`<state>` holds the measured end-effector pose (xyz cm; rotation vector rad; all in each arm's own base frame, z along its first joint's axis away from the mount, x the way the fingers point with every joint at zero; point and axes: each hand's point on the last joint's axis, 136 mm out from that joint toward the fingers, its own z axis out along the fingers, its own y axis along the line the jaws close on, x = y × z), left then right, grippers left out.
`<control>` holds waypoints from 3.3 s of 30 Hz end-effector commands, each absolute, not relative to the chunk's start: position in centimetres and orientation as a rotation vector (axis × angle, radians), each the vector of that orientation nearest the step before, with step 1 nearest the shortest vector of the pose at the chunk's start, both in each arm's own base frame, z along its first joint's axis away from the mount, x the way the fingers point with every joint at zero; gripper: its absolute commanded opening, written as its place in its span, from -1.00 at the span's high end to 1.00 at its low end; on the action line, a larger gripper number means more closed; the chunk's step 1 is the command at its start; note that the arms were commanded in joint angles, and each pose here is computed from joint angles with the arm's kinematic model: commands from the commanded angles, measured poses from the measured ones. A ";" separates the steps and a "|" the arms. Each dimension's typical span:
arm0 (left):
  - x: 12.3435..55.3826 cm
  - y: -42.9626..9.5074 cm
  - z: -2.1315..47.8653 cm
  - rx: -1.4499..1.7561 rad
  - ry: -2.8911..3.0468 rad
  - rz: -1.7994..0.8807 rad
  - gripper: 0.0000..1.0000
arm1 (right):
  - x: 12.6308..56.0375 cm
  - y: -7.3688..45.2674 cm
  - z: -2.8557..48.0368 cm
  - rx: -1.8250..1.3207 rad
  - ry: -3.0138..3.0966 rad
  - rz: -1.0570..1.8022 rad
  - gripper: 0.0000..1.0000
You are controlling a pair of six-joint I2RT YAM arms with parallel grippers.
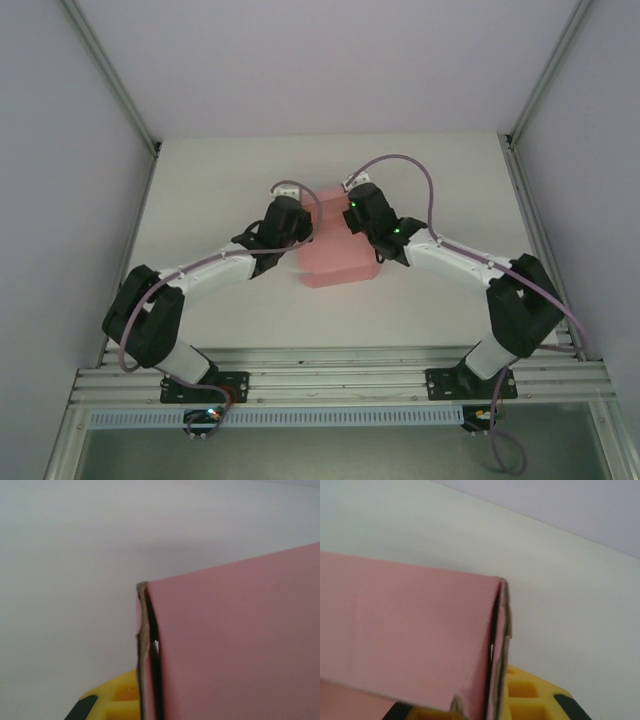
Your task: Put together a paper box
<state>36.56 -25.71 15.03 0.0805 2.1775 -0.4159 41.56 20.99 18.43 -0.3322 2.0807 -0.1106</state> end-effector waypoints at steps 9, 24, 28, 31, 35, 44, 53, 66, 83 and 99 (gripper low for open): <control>34.9 -14.8 12.4 -0.320 2.345 0.013 1.00 | 41.5 7.7 21.2 0.116 1.920 -0.959 0.83; 35.8 -15.9 13.5 -0.288 2.354 -0.073 1.00 | 41.4 7.1 20.5 0.140 1.934 -0.925 0.64; 36.3 -19.6 14.5 -0.159 2.336 -0.133 1.00 | 42.5 13.2 18.1 -0.006 2.036 -0.445 0.25; 36.8 -21.4 15.2 -0.131 2.321 -0.230 1.00 | 41.9 18.9 17.7 -0.148 2.079 0.013 -0.07; 37.2 -22.1 15.7 -0.103 2.299 -0.290 1.00 | 39.2 24.5 19.9 -0.360 2.016 0.430 -0.97; 37.3 -22.7 15.9 0.127 2.308 -0.364 1.00 | 34.6 23.6 24.1 -0.368 1.952 0.699 -0.99; 33.7 -24.1 15.2 1.070 2.255 -0.207 1.00 | 32.5 9.9 21.6 0.143 2.149 0.423 -0.99; 33.6 -24.5 12.4 2.003 1.917 0.554 1.00 | 29.8 6.6 17.1 0.264 2.242 0.376 -0.99; 34.3 -31.0 12.0 2.080 1.865 0.456 -0.72 | 28.7 5.4 16.6 0.252 2.255 0.345 -0.99; 39.8 -22.3 26.7 0.370 2.203 -0.437 -1.00 | 34.1 20.2 13.4 -0.640 2.434 0.452 -0.99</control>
